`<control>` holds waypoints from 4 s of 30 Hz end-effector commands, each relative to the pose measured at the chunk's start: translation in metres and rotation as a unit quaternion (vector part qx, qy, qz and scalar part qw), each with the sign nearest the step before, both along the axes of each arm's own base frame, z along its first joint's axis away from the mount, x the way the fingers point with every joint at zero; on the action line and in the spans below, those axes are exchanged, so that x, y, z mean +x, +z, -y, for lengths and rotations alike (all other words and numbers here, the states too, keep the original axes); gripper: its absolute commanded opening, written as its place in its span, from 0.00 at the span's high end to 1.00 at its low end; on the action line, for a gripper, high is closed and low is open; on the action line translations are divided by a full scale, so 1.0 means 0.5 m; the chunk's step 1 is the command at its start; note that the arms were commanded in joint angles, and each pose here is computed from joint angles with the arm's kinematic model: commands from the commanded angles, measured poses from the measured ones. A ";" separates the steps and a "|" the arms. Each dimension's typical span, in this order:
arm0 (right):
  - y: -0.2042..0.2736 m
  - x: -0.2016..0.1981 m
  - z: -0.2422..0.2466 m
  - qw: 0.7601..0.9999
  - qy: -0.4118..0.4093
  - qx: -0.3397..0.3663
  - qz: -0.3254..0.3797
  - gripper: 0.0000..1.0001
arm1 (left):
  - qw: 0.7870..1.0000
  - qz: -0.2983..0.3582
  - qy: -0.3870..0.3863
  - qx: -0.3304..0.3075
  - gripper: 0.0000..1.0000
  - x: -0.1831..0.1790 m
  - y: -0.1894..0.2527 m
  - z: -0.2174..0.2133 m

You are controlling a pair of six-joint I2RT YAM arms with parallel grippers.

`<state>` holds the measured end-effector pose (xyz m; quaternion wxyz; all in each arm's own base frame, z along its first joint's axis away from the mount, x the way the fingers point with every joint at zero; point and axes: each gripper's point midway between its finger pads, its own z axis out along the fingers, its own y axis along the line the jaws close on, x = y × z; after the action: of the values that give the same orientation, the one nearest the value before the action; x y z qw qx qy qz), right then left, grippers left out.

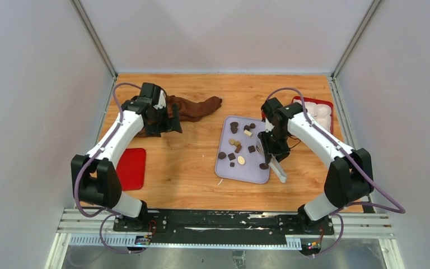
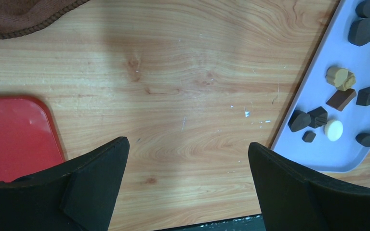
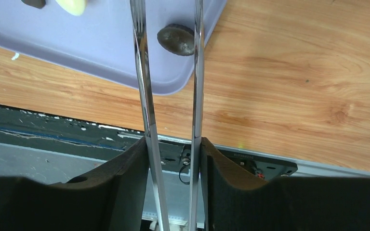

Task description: Pack the chocolate

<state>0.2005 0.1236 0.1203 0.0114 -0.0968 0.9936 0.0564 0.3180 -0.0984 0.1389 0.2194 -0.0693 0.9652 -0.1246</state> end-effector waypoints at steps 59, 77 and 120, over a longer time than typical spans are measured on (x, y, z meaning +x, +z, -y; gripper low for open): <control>-0.057 -0.001 -0.028 0.991 0.030 -0.120 0.049 0.49 | 1.000 0.003 0.006 0.009 0.00 -0.020 0.002 -0.014; -0.102 -0.024 -0.017 0.990 0.044 -0.137 0.010 0.65 | 1.000 0.005 0.001 0.005 0.00 -0.020 0.007 -0.010; 0.025 0.305 0.280 0.974 -0.161 -0.123 0.101 1.00 | 1.000 0.004 0.007 0.018 0.00 -0.001 0.010 -0.016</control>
<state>0.3387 -0.0094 0.1224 0.0882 0.0583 0.9910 -0.0826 0.3137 -0.0930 0.1372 0.2203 -0.0739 0.9662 -0.1118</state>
